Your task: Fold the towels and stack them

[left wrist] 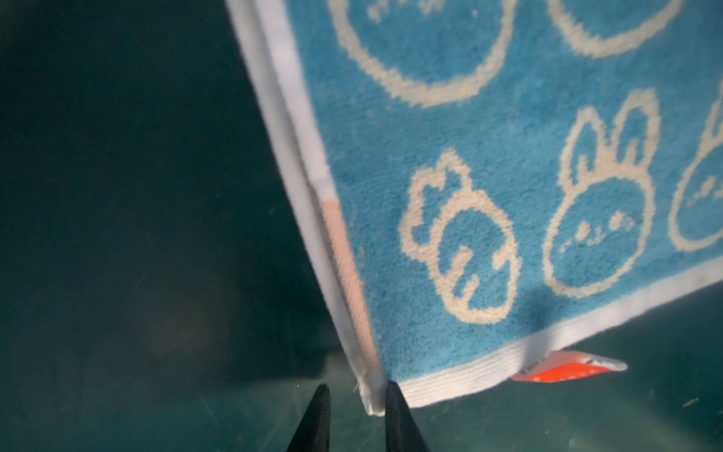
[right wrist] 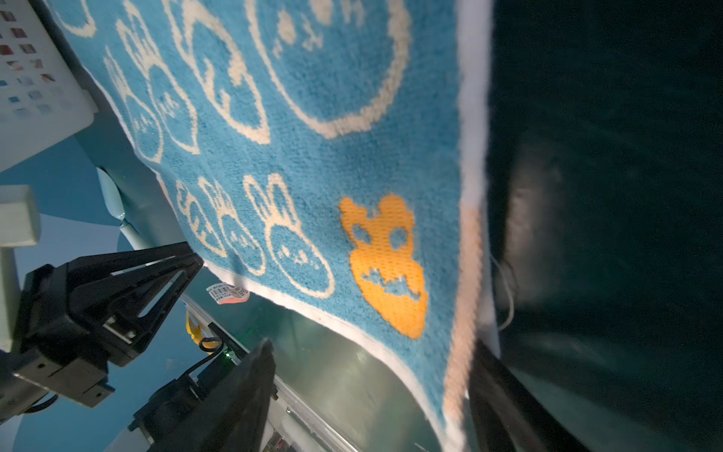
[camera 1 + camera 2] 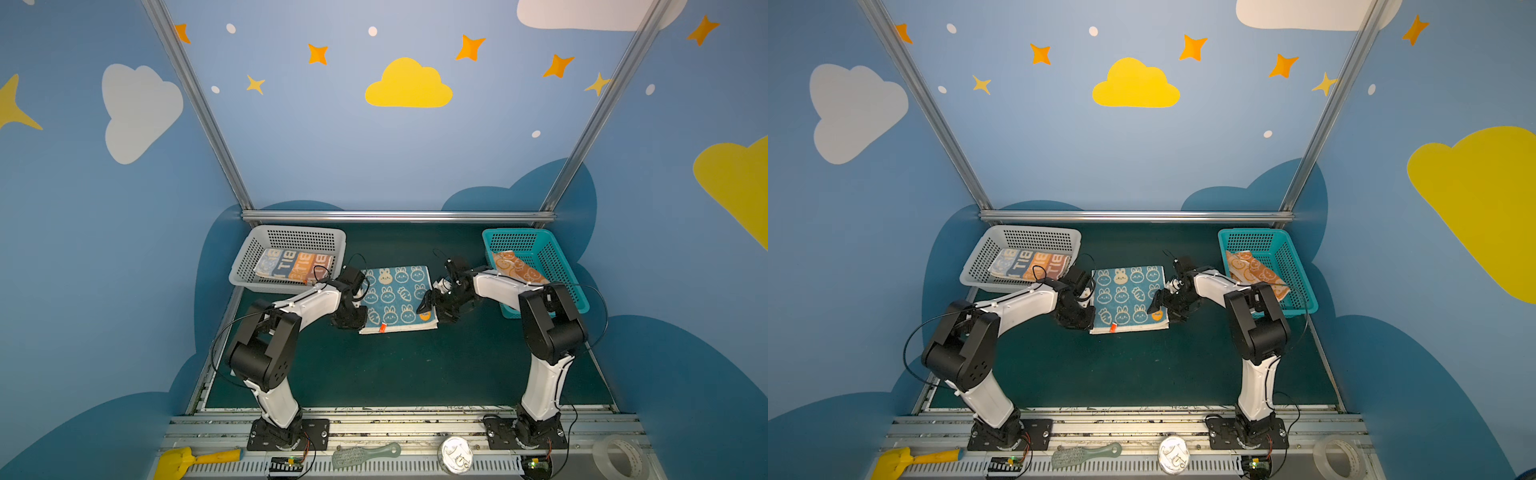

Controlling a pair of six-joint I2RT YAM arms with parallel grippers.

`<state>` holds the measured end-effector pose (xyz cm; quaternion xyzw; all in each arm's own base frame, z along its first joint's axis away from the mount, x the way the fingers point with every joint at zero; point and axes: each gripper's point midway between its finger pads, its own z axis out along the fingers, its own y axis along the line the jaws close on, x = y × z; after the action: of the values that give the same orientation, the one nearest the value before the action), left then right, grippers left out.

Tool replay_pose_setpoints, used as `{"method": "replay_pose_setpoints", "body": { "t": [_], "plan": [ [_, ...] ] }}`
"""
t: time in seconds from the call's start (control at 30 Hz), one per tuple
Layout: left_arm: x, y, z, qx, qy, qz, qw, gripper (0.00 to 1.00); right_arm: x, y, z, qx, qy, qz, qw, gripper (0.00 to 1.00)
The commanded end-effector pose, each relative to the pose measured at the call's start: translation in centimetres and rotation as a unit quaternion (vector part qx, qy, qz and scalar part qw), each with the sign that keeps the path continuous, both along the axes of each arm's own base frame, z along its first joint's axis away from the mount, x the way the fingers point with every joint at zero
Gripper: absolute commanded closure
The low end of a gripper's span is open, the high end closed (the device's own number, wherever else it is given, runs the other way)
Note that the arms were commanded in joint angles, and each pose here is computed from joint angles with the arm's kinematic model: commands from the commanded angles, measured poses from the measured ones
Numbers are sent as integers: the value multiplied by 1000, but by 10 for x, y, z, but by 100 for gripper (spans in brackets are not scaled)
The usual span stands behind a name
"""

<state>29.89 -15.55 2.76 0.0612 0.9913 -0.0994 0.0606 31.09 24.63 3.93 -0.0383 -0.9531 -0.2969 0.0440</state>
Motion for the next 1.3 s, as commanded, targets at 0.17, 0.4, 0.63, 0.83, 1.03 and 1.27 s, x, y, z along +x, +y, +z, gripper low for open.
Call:
{"method": "replay_pose_setpoints", "body": {
  "t": [0.17,0.4,0.63,0.83,1.03,1.27],
  "plan": [
    [19,2,35,6,-56,6,998,48,-17,-31,26,-53,-26,-4,998,10],
    [38,-2,76,3,-124,4,992,0,-7,-27,70,-24,-82,-2,996,10],
    [71,-18,99,-53,-179,40,982,0,12,8,73,44,-75,6,996,10],
    [89,-62,92,-211,-144,12,967,0,14,25,44,57,-48,9,997,10],
    [101,-48,75,-118,-182,34,976,0,1,20,10,51,-13,7,999,10],
    [108,-51,62,-88,-177,40,980,0,-6,-7,-21,21,12,-13,1000,10]
  ]
}}
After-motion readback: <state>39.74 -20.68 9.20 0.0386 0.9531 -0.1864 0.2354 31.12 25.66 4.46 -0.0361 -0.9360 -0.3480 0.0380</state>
